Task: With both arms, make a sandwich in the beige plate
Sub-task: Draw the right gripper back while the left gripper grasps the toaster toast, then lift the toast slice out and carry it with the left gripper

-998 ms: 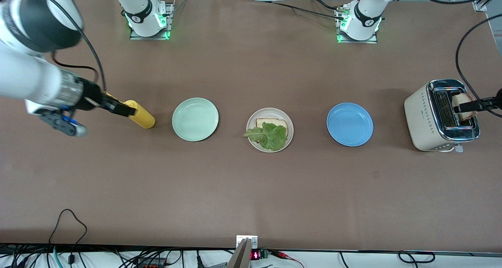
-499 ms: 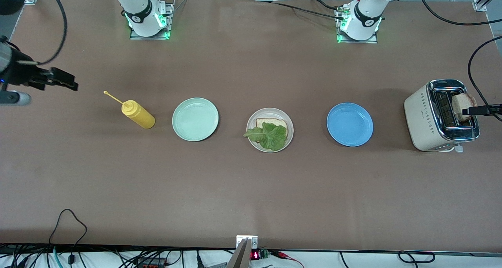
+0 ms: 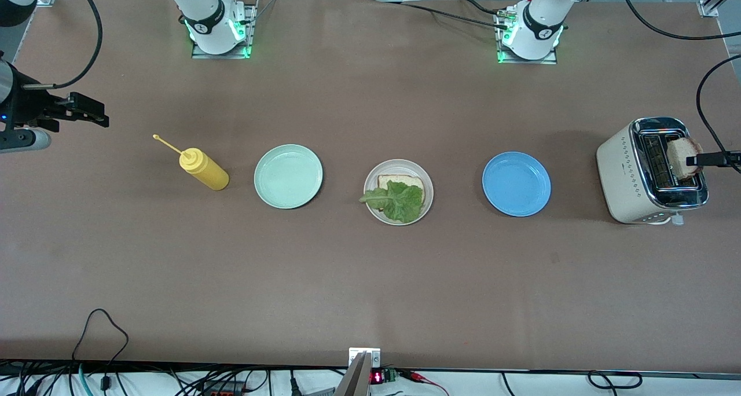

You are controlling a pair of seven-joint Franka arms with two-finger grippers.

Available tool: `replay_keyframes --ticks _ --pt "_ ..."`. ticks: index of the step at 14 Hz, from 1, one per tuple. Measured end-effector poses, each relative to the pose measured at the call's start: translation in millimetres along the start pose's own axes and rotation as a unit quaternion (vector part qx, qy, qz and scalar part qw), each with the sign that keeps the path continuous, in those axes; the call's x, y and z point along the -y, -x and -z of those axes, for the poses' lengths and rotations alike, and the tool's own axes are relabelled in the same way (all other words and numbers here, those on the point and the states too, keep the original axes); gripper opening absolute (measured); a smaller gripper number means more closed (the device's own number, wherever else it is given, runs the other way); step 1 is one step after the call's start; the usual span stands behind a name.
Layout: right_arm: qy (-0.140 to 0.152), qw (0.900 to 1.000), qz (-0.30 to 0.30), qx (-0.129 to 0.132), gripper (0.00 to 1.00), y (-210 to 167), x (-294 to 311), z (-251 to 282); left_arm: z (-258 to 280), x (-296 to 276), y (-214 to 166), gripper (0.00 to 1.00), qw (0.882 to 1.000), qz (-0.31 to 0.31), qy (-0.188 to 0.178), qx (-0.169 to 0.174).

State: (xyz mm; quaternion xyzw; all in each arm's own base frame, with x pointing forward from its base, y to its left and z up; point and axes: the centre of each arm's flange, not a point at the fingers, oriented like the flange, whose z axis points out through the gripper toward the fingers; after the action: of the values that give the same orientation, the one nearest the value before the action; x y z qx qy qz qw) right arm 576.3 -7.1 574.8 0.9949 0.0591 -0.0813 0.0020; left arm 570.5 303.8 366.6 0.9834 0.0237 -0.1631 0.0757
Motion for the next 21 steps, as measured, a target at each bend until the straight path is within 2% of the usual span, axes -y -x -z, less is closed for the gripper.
replay_keyframes --ticks 3,4,6,9,13,17,21 --pt "-0.002 1.000 0.001 0.023 1.00 -6.5 1.0 -16.0 -10.4 -1.4 -5.6 0.94 1.000 -0.006 0.004 0.008" --pt "-0.002 1.000 0.001 0.026 1.00 -8.1 0.8 -18.8 -12.3 -2.5 -6.6 0.88 1.000 -0.007 0.005 0.010" --pt "-0.002 1.000 0.003 0.025 1.00 -8.5 2.7 -18.3 -14.2 -4.5 -5.4 0.85 1.000 -0.008 0.010 0.019" --pt "0.000 1.000 0.007 0.014 1.00 -11.1 6.8 -15.0 -15.7 -6.3 -3.9 0.50 0.999 -0.009 0.017 0.026" --pt "0.002 1.000 0.005 0.001 1.00 -13.6 4.1 -12.9 -16.9 -6.9 -1.9 0.15 0.999 -0.009 0.021 0.034" --pt "0.003 1.000 0.007 -0.009 1.00 -15.7 3.4 -11.0 -3.5 -10.9 4.5 0.10 0.999 -0.011 0.025 0.043" --pt "0.005 1.000 0.006 -0.024 1.00 -19.1 1.7 -8.5 76.8 -69.3 33.8 0.10 0.998 -0.048 0.013 0.027"
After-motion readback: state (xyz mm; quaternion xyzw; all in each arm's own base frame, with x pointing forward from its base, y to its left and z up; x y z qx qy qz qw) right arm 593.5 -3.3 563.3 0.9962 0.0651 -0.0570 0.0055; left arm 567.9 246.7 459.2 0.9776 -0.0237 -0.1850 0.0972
